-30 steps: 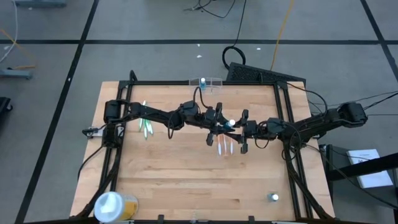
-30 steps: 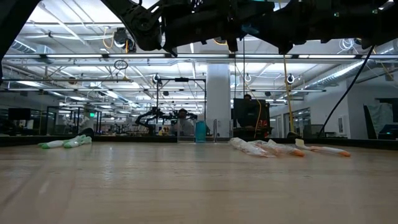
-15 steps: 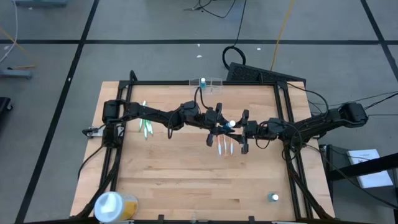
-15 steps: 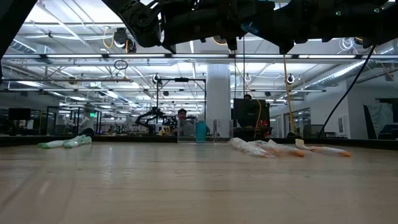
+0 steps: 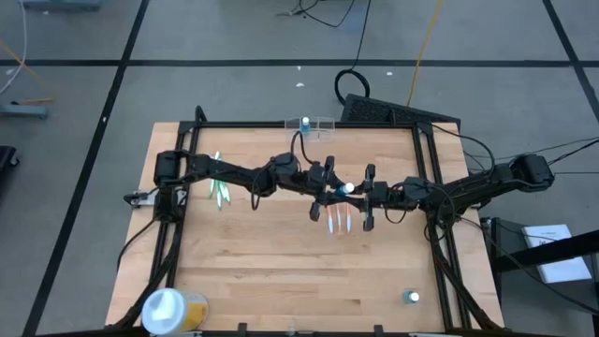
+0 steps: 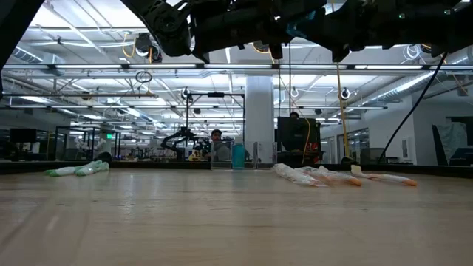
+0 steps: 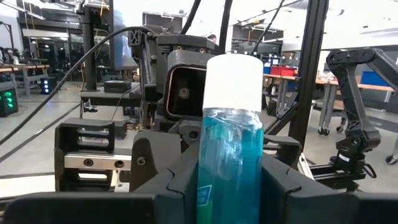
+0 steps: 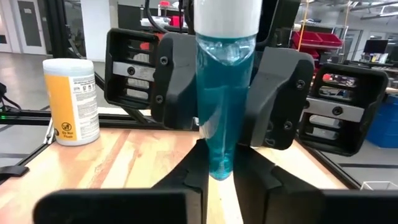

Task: Pick & Place toothbrushing station
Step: Put the blue mouthwash into the transparent organizer

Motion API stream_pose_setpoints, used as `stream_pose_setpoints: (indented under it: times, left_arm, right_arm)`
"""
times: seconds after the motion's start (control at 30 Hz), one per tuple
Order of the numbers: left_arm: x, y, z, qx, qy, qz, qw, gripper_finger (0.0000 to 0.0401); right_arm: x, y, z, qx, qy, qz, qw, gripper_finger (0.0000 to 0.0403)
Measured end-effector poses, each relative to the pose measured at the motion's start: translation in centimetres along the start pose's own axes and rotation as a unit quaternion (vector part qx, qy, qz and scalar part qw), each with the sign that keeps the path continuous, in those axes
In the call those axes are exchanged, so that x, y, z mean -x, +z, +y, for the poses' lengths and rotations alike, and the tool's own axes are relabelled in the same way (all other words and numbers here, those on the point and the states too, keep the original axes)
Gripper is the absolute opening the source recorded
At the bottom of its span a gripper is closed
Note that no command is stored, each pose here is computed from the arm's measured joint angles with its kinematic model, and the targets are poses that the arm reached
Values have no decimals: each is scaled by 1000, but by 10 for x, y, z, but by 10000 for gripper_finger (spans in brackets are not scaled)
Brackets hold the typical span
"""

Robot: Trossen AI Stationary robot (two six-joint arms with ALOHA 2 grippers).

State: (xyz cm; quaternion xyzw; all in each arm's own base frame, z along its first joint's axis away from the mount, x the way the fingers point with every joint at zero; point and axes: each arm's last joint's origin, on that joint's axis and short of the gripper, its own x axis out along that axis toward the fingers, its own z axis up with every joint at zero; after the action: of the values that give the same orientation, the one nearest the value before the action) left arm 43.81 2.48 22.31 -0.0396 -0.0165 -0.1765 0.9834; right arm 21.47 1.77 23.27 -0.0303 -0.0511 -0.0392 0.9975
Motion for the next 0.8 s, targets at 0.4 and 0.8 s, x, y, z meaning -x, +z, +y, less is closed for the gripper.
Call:
stream_pose_setpoints:
  times: [0.4, 0.8]
  left_arm:
    - [5, 17, -2, 56, -7, -16, 998, 124]
    - [20, 43, -10, 23, 17, 35, 999, 124]
  right_arm:
    - [0, 1, 0, -6, 3, -3, 1000, 56]
    - [0, 3, 0, -18, 2, -11, 1000, 55]
